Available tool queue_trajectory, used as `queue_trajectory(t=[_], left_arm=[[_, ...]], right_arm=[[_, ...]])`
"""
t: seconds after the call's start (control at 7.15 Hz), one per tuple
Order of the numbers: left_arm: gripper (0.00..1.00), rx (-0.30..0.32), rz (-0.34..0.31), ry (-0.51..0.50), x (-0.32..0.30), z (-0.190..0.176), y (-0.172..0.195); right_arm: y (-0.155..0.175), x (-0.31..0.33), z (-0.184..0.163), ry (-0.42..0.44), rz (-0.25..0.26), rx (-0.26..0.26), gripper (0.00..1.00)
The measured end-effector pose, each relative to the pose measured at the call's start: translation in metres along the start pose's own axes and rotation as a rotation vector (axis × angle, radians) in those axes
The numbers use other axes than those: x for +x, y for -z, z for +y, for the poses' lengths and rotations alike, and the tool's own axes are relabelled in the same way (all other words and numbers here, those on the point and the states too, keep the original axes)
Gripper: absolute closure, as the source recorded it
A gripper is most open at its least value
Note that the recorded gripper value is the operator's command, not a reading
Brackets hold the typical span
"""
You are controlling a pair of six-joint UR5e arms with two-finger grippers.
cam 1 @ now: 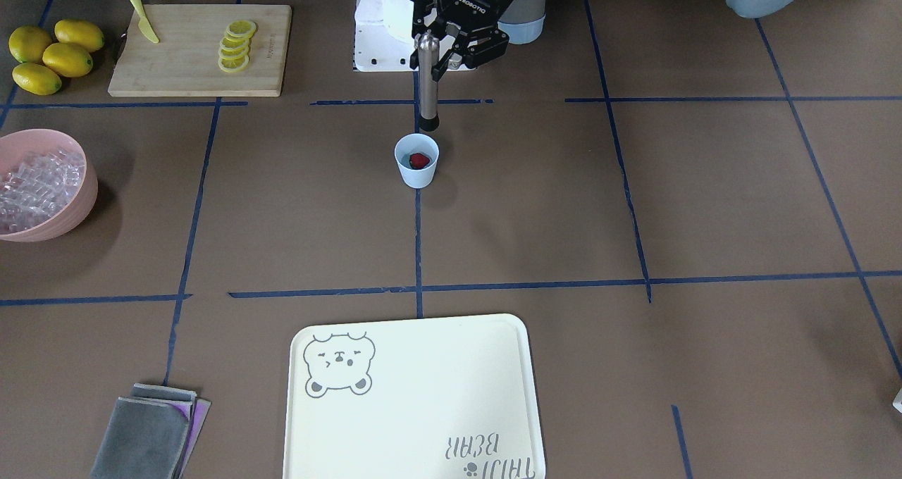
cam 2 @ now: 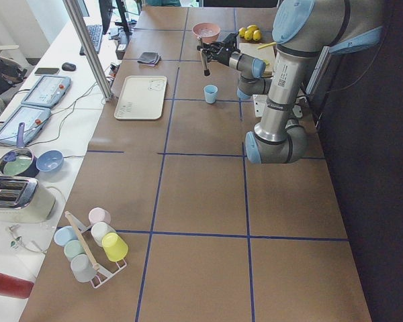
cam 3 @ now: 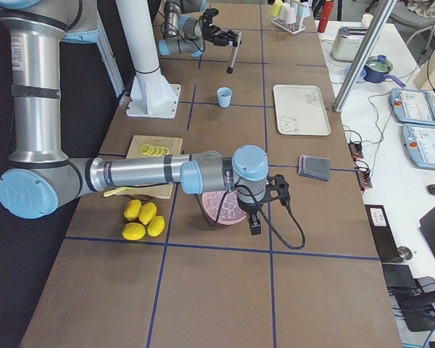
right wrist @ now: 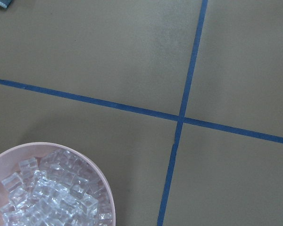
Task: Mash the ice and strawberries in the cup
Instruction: 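Lower the pestle into the cup and press down on the contents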
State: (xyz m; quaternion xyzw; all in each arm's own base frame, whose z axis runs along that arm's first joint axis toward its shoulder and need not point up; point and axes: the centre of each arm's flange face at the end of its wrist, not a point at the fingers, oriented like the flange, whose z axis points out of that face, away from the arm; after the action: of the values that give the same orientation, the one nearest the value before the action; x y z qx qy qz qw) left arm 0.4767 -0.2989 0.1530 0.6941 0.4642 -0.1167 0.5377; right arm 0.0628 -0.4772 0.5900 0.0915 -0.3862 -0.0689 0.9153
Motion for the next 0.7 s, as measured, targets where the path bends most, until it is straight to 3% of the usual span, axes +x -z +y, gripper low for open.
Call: queue_trajectory(t=[0.7], left_arm=[[1.00,0.000,-0.009,0.019,0.002,0.055,-0.006]], right_arm=[[-0.002,0.001,0.001,-0.006,0.000,-0.004,0.01]])
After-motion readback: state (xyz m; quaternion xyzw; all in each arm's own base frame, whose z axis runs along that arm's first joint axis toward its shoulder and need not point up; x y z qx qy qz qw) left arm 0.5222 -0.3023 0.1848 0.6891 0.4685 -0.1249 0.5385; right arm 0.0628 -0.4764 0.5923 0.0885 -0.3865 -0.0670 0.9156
